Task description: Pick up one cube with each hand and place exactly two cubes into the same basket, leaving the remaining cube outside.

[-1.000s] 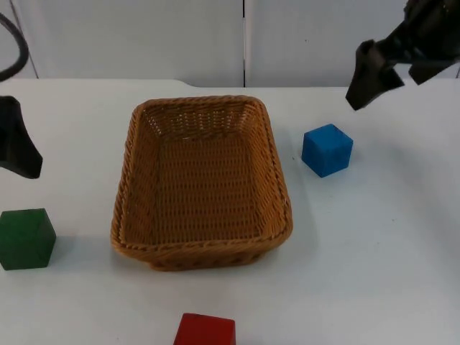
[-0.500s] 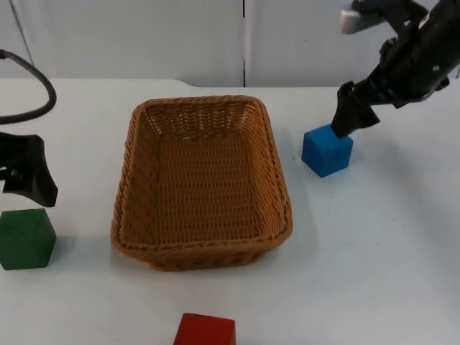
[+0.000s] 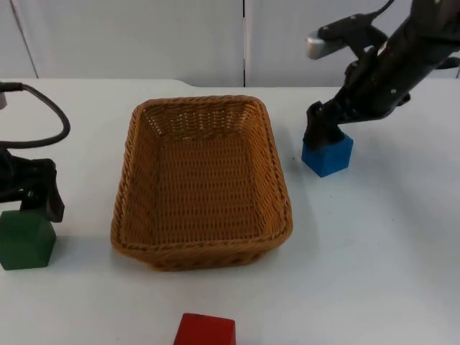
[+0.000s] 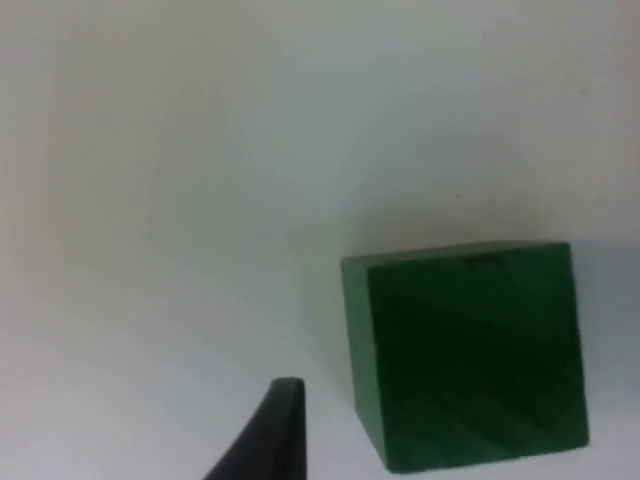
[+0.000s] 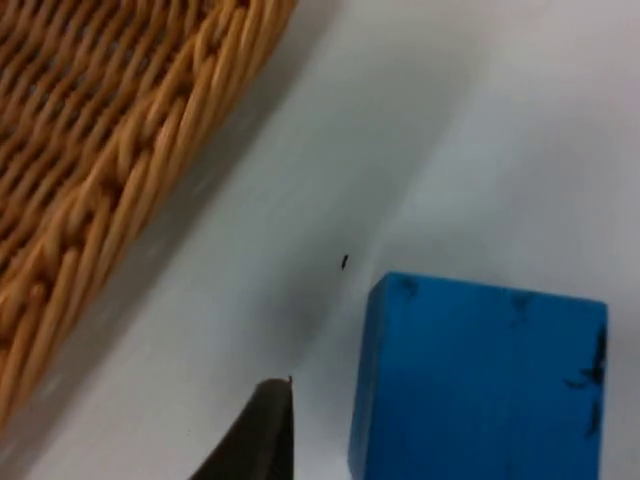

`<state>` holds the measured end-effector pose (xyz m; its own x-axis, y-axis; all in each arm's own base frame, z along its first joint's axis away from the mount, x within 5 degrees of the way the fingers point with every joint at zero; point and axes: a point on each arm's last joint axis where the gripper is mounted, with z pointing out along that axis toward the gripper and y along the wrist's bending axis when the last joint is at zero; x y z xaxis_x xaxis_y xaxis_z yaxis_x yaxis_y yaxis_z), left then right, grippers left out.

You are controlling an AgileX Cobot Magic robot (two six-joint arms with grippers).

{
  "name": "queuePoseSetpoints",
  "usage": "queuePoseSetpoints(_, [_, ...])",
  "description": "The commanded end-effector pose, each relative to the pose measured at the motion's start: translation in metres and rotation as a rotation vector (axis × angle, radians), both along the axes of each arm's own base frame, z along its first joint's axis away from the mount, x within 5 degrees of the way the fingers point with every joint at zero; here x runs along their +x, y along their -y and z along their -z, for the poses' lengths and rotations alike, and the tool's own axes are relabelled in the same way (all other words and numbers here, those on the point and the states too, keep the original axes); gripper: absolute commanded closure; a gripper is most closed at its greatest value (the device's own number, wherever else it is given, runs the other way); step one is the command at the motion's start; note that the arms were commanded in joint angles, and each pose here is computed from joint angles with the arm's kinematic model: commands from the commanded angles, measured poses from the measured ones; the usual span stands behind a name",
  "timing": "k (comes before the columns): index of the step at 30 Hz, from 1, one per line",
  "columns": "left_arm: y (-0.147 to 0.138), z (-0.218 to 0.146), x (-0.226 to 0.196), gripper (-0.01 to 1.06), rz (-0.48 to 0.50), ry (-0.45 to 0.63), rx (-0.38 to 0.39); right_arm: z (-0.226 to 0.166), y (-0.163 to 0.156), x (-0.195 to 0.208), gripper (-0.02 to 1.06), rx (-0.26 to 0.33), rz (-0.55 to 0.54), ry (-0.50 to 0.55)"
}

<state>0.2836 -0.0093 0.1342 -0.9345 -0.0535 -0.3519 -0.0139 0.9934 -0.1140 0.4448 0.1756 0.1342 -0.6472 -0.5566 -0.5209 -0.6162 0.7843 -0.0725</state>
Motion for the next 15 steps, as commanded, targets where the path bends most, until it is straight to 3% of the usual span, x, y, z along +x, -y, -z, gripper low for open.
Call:
queuePoseSetpoints(1, [-0.002, 0.003, 0.004, 0.0, -0.003, 0.022, 0.013, 0.006, -0.003, 0.003, -0.01, 0.001, -0.004, 0.006])
queuePoseSetpoints(15, [-0.005, 0.03, 0.015, 0.0, -0.019, 0.025, 0.042, 0.034, -0.005, 0.01, -0.01, -0.002, 0.012, 0.018])
